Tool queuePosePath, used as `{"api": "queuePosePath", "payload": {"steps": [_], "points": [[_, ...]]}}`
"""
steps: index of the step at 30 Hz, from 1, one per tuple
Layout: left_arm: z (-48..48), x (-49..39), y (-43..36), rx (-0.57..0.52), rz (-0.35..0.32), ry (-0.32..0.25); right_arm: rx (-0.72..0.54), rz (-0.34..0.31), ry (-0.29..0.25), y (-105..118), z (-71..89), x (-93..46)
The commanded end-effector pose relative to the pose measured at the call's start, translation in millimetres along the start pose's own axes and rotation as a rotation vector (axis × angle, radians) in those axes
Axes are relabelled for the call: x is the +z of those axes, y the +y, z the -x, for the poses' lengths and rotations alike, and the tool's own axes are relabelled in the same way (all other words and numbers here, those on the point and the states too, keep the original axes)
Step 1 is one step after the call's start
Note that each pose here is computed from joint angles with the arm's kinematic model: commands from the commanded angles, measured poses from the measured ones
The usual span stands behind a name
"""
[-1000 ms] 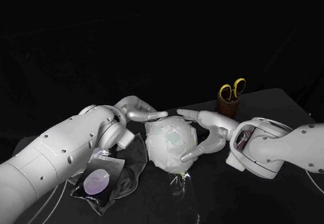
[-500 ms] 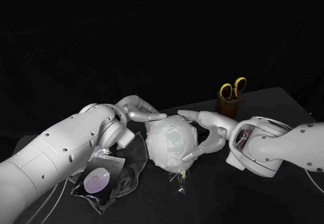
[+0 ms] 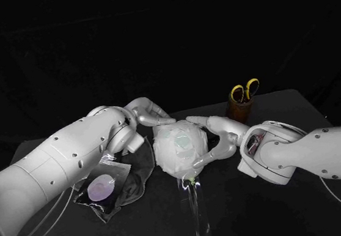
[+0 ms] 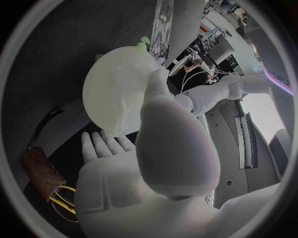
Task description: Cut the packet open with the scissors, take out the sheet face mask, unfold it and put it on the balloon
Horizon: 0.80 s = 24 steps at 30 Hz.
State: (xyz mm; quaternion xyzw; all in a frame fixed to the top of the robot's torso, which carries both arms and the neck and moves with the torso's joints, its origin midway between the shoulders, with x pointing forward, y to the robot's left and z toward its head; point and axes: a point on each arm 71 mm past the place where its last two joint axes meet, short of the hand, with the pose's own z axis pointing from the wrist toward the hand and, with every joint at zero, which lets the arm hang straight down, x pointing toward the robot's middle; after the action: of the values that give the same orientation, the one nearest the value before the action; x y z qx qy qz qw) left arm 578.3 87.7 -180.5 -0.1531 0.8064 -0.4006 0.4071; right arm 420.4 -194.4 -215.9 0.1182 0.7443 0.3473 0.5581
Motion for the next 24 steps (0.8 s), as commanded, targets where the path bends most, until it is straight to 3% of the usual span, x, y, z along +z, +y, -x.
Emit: {"api": "queuePosePath", "payload": {"steps": [1,9,19,24], "points": [[0.5,1.7,-2.1,0.065,-0.049,-0.053,-0.034,0.002,0.014,0.8,-1.4,0.2],[3.8,3.7,-0.1,0.081,-0.075,-0.104,-0.042,-0.001,0.006,1.2,-1.4,0.7],[5.0,5.7,0.6,0.090,-0.078,-0.121,-0.043,-0.003,0.001,2.4,-1.8,1.0],[10.3,4.7,3.3,0.079,-0.077,-0.160,-0.043,-0.002,0.001,2.9,-2.3,1.3]]}}
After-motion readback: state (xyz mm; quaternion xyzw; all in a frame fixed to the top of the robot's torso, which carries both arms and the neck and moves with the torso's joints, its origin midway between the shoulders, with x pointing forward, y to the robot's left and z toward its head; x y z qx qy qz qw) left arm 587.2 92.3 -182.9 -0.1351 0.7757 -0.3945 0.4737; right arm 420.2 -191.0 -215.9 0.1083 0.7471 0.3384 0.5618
